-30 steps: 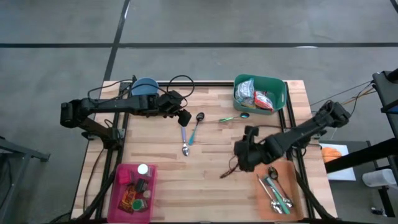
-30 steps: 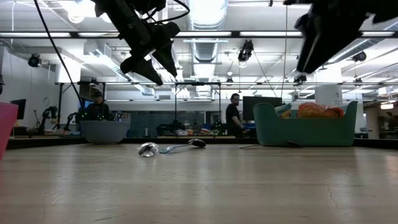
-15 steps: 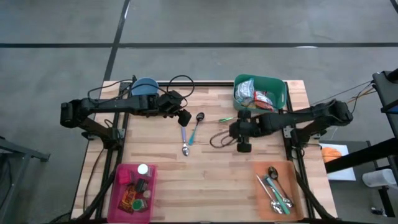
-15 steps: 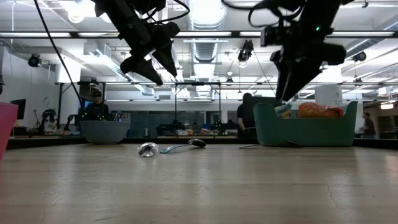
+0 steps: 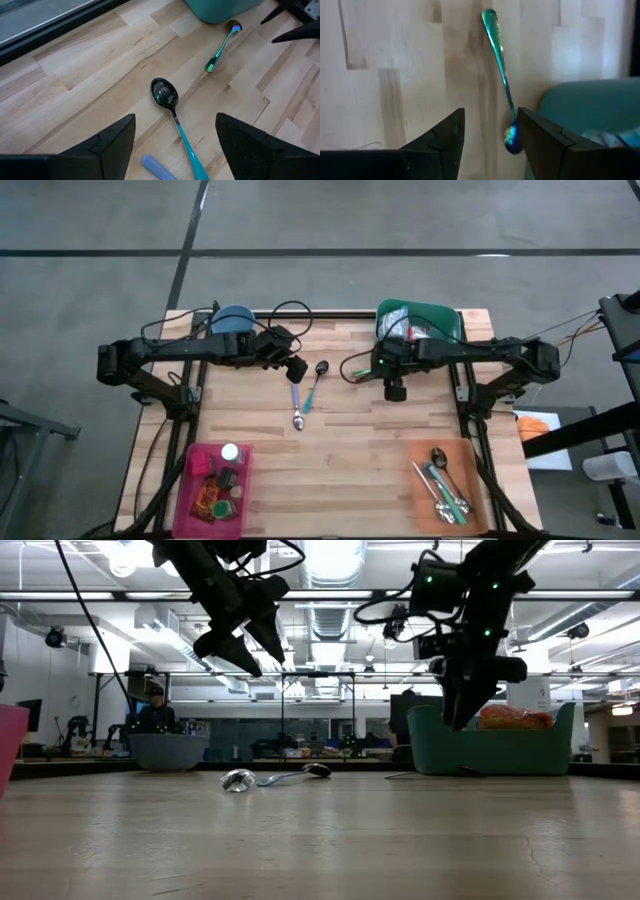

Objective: Pick & Place Food Item
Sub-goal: Put the green spoon into the orange bin

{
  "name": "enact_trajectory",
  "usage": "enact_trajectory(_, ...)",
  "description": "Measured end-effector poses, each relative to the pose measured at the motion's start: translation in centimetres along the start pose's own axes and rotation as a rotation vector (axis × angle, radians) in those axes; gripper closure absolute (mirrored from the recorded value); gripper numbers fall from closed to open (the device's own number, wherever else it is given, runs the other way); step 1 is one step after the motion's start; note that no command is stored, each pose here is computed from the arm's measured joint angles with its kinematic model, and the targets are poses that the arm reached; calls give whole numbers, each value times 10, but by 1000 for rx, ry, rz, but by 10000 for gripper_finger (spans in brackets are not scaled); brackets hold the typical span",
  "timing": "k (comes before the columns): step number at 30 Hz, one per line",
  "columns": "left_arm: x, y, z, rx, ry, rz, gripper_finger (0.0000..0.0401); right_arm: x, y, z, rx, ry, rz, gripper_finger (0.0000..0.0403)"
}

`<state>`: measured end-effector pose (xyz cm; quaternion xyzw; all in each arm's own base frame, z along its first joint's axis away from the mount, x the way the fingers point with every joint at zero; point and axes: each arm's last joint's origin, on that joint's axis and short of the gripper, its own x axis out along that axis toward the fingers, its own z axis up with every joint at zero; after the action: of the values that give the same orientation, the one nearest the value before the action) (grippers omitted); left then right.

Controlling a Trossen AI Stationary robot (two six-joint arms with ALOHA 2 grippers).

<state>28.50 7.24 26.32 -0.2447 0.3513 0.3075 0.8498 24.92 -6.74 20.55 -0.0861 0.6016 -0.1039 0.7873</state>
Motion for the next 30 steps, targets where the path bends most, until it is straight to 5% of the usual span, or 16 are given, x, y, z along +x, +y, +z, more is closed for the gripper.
enact_trajectory(10, 0, 0, 0, 0, 0, 0, 122, 46, -11, 1, -44, 141, 70, 223)
enact_trajectory(30, 0, 0, 0, 0, 0, 0, 122, 71, -30, 9, -63, 240, -48, 223)
